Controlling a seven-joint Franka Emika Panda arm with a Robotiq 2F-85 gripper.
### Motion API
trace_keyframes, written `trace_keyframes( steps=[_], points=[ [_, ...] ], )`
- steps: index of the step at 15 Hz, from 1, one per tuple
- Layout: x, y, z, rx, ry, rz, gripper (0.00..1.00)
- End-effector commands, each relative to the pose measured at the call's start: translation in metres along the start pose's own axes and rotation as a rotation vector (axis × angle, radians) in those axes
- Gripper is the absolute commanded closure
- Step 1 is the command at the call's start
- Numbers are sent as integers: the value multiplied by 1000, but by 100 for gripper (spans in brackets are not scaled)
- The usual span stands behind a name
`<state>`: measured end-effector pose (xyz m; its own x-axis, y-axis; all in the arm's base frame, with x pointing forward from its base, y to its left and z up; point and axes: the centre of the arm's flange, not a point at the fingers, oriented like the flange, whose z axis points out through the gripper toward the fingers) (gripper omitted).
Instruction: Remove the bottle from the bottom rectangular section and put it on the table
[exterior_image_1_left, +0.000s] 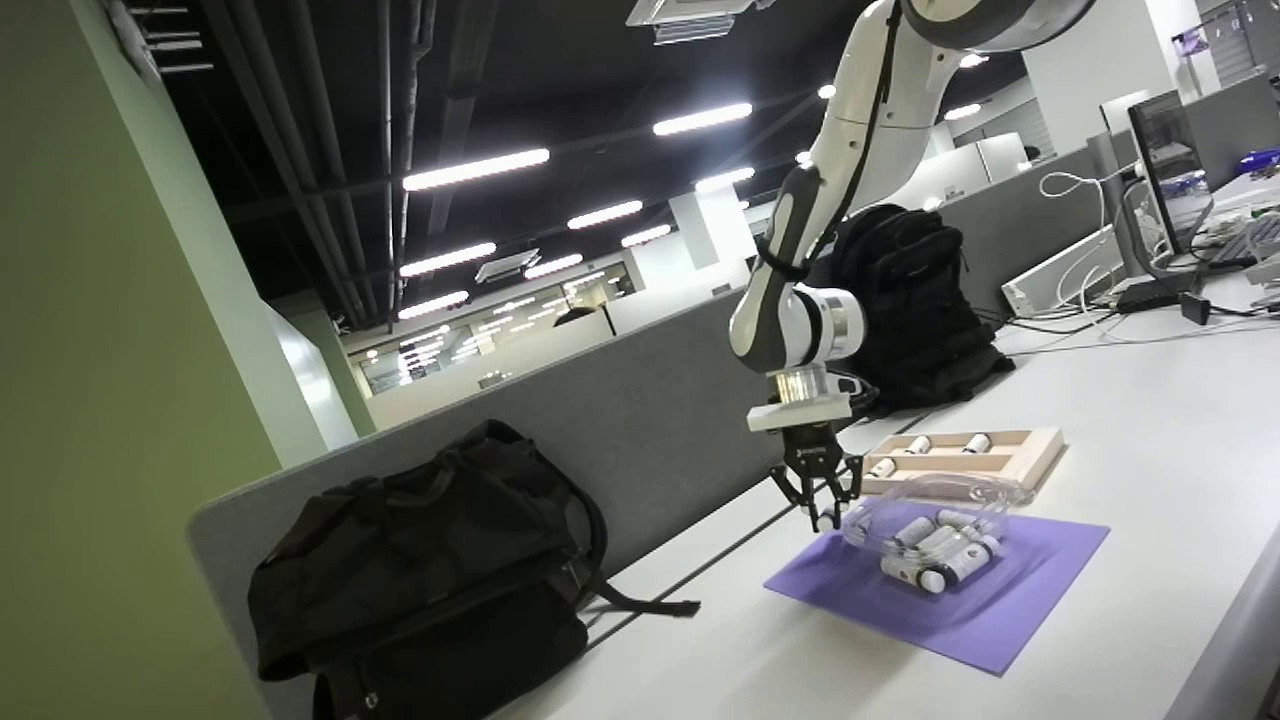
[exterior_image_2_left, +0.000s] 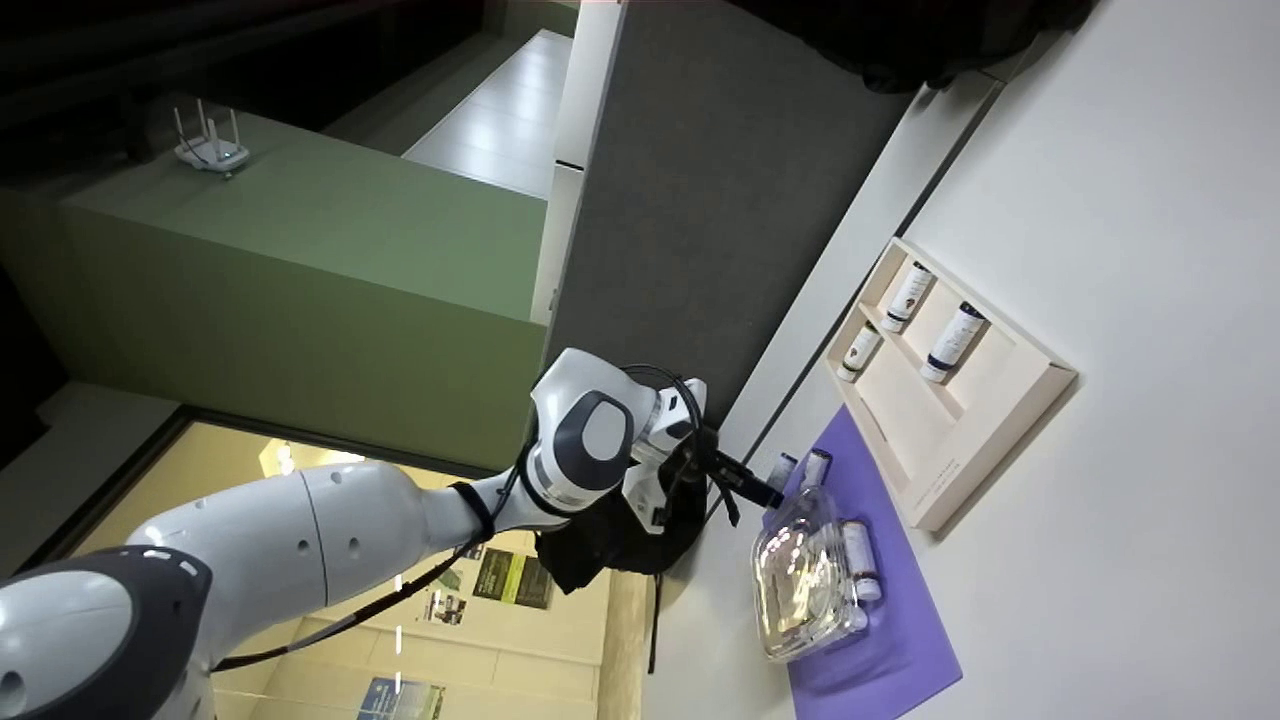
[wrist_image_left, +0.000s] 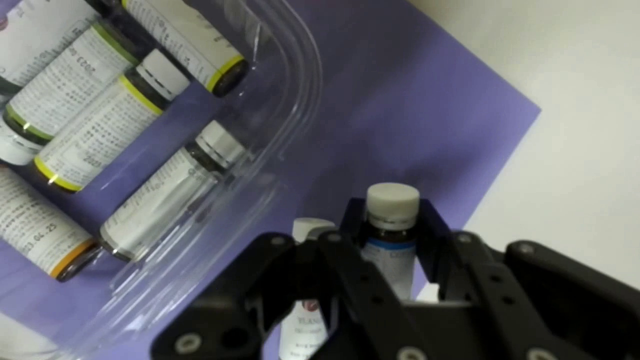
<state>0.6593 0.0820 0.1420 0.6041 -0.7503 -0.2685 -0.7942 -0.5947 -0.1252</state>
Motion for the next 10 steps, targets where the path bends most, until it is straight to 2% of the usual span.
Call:
trace_keyframes(
  steps=[1,7,8,9,10],
  points=[
    [12,2,7,-29,-28,-3,87],
    [20,12,8,-48,-45,13,87],
    [22,12,7,-52,-47,17,78],
    [23,13,7,-54,-50,19,37],
    [23,14,6,-56,-55,17,37]
  ],
)
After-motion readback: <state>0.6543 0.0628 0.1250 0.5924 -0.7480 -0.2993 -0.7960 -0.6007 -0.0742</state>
